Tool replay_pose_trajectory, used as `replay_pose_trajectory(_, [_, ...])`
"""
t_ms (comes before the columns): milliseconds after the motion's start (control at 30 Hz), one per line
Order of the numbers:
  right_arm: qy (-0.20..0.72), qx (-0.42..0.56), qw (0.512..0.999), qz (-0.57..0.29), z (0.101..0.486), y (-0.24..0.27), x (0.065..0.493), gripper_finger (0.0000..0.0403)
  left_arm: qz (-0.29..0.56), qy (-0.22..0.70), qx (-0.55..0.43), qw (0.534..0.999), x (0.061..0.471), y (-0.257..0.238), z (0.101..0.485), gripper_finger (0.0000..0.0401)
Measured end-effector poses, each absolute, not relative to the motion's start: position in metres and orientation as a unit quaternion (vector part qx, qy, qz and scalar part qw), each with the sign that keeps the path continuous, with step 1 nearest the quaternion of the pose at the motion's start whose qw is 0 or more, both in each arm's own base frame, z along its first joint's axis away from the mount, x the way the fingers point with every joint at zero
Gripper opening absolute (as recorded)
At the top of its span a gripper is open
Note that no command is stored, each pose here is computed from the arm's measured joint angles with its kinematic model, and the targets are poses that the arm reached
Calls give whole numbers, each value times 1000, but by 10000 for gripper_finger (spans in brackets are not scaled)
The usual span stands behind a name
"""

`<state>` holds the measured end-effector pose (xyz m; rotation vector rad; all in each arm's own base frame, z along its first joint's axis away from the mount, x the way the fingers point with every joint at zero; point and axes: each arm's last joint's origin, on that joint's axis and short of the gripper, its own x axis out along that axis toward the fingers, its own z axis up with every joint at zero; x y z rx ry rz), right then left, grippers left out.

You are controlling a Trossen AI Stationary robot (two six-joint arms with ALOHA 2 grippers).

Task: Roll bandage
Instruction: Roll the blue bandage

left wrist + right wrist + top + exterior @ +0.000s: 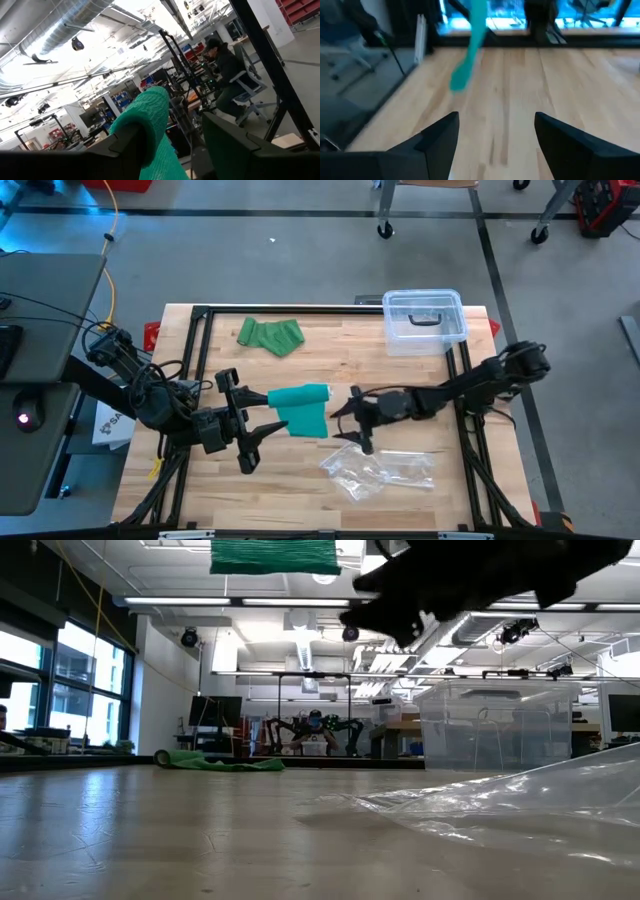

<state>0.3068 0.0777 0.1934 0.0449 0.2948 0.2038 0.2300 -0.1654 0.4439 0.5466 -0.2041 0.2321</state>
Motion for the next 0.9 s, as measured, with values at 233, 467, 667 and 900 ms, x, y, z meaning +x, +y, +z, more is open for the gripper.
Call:
replay_pose_trajectory(233, [133,2,980,146,194,91,326,251,118,-99,263,952,230,-165,444,186])
replay_pose_trajectory(467, [190,-104,964,151,209,106,320,251,121,-97,256,954,230,-165,444,186])
replay_pose_trajectory(667, [281,-268,890,238,230,120,299,252,125,-96,260,953,231,-163,444,186])
replay_pose_trajectory(900, [259,-630,692,239,234,137,294,252,135,-93,262,951,234,-158,444,186])
